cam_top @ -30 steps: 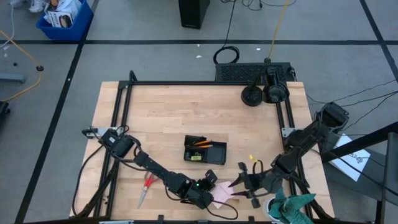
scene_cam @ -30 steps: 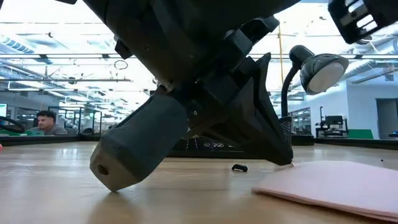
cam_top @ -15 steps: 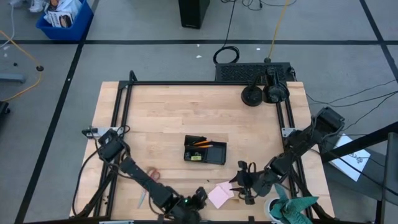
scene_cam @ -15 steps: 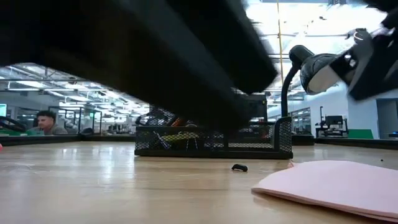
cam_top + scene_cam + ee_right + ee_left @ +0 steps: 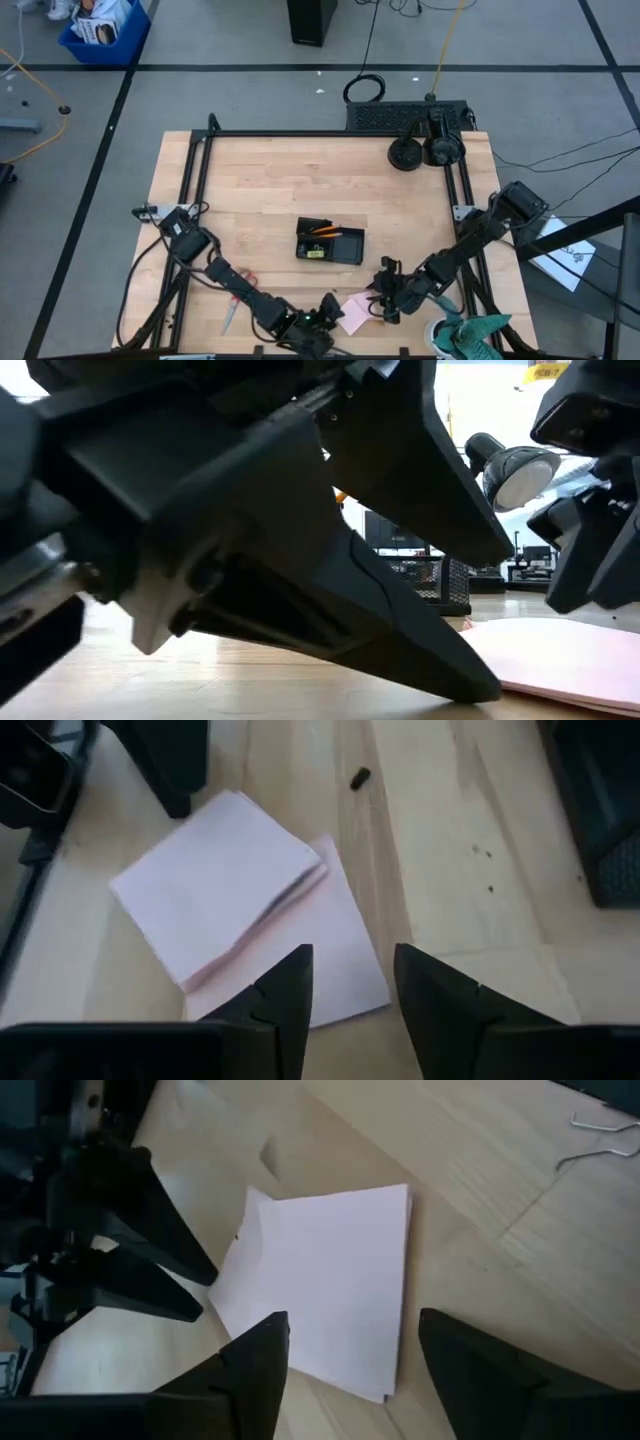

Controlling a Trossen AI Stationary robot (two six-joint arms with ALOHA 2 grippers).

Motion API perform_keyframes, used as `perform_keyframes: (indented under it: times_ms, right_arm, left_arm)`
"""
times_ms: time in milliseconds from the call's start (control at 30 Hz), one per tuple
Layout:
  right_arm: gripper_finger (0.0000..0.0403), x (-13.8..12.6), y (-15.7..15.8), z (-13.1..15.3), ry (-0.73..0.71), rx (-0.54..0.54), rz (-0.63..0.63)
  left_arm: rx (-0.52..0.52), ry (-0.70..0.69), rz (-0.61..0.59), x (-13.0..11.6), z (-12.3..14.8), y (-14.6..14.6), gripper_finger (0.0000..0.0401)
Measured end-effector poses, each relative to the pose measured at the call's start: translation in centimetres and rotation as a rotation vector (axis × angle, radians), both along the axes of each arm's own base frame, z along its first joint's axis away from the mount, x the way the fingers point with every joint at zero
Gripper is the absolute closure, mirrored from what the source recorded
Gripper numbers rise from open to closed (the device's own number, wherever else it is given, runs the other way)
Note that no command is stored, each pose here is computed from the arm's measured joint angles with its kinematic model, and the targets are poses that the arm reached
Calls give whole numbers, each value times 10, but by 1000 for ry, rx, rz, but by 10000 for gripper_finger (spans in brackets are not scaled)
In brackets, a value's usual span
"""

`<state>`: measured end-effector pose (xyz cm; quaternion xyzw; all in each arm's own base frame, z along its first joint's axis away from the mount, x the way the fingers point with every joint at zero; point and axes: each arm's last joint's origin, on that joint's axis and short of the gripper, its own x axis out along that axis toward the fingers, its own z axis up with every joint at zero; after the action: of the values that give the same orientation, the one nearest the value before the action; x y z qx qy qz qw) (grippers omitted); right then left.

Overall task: Pick and place office supplies into organizer
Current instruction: Put the top sticky notes into the right section of the desk organizer

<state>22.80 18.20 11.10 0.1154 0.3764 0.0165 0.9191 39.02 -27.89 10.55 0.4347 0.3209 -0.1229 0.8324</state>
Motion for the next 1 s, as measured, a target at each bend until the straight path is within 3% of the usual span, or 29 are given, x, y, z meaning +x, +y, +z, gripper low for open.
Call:
perform_keyframes:
  times_ms: [600,1000]
  right_arm:
    - [273,5,7,-14,-3,29,58]
    - [273,4,8,-13,-3,13,111]
  left_arm:
    - [-46,-36,99,24,0,32,250]
    - [-64,-36,137,28,-1,39,260]
